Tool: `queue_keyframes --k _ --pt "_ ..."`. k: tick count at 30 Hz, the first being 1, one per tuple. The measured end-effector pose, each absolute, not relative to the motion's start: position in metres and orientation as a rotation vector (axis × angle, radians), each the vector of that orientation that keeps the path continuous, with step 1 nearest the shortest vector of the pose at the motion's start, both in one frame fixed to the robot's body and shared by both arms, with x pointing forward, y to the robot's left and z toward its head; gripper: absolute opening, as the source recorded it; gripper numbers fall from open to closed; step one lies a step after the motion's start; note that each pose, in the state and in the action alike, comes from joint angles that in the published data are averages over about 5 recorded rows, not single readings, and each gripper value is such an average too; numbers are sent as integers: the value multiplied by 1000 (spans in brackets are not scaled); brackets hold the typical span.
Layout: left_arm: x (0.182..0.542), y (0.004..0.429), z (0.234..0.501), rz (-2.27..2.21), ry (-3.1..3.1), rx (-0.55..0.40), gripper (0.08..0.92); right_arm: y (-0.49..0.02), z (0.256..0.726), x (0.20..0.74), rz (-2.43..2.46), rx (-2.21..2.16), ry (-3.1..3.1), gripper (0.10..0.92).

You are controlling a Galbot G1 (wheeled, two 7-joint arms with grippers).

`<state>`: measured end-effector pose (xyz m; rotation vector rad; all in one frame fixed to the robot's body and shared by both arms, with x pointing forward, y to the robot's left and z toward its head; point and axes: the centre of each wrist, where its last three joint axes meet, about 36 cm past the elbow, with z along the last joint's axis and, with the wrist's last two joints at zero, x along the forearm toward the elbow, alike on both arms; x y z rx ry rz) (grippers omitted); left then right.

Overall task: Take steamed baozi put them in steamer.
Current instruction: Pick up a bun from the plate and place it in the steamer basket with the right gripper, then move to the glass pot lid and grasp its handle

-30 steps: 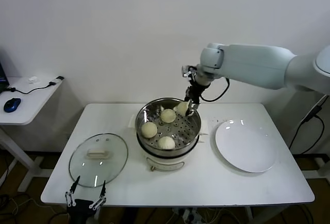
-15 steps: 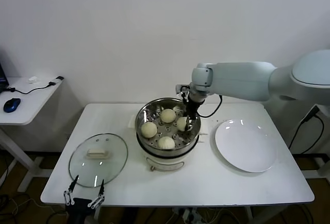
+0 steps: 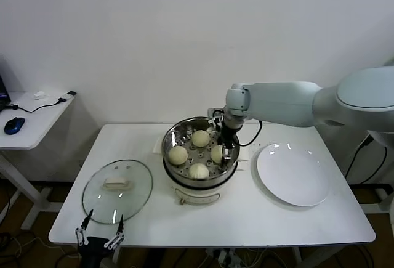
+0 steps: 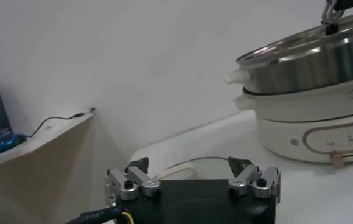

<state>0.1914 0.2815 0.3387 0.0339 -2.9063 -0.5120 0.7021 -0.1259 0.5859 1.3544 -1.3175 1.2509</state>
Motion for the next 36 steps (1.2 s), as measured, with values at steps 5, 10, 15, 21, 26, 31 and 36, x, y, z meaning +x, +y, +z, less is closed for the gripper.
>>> queue_keyframes --k 5,10,15,21,26,31,36 --pt "194 281 340 -513 -2909 34 823 -131 597 705 1231 1371 -1335 822" --pt "197 279 342 -520 -2914 25 823 -143 618 707 1202 1397 -1369 823" --pt "197 278 343 -532 -2914 15 823 -171 644 709 1173 1419 -1468 823" --pt "201 279 347 -548 -2933 19 823 -223 656 699 1159 1465 -1689 823" --pt "206 277 352 -555 -2947 24 823 -267 637 676 1111 1490 -1949 823" --pt "211 277 357 -572 -2954 26 823 -298 593 644 984 1471 -2239 823" --pt "213 277 361 -580 -2964 22 823 -313 545 608 806 1394 -2509 823"
